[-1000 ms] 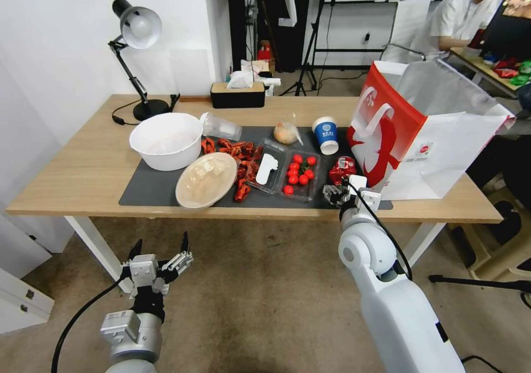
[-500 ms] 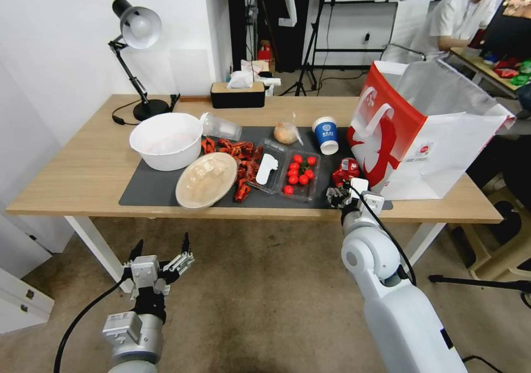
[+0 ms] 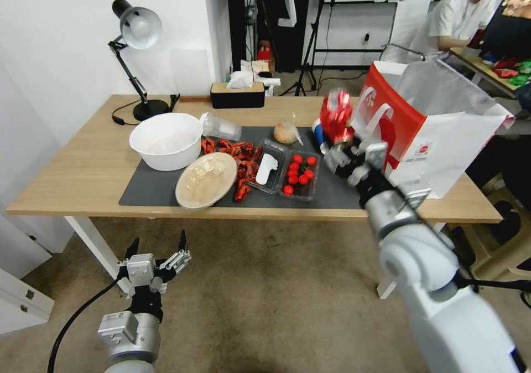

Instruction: Pick up the trash from the table and place it into the takeout bag.

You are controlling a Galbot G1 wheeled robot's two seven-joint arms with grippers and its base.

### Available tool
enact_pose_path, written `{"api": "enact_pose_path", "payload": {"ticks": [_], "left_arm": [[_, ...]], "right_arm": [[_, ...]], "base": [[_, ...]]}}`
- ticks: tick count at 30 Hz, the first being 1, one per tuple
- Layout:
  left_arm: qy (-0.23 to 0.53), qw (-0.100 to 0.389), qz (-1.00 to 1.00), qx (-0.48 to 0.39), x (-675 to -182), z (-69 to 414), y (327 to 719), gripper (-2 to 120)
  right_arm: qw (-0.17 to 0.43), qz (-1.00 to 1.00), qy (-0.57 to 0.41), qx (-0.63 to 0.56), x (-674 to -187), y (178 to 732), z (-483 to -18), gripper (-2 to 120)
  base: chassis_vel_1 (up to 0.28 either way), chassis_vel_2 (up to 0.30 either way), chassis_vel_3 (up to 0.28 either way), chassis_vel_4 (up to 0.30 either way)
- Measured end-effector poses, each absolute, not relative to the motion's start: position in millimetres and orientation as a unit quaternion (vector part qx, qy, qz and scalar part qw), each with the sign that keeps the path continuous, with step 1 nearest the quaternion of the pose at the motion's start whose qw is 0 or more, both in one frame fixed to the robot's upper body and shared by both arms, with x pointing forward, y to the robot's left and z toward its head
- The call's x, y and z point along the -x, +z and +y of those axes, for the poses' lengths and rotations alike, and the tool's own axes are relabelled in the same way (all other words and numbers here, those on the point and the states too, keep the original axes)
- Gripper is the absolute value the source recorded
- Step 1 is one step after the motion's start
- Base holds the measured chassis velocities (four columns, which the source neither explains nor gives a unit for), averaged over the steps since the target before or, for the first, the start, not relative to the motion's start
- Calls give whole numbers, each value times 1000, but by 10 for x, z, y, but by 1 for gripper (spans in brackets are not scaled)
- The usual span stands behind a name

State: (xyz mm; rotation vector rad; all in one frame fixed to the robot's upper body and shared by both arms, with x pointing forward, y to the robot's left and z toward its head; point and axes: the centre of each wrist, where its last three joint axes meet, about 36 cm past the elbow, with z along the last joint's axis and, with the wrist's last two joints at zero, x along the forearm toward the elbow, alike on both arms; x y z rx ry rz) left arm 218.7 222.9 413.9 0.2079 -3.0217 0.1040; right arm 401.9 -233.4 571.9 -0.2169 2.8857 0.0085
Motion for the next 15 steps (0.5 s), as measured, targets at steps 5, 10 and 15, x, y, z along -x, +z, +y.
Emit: {"api": "enact_pose_path", "payload": {"ticks": [5,10,15], "left_arm": [[36,56,-995,-71,-2181,2226,4136,100],[34,59,-995,-70,-2163,2225,4129,100],[31,58,-995,-68,-2151,2217,4142,100]], "right_arm": [[119,991,9,-59,-4227,5966,-2480,52],[105,990,8,-90,-4280,5959,-2541,52],[92,991,17,-99,-4329,5851,-2529,54]], "base": [[0,0,0,0],[0,0,0,0],[0,0,0,0]]}}
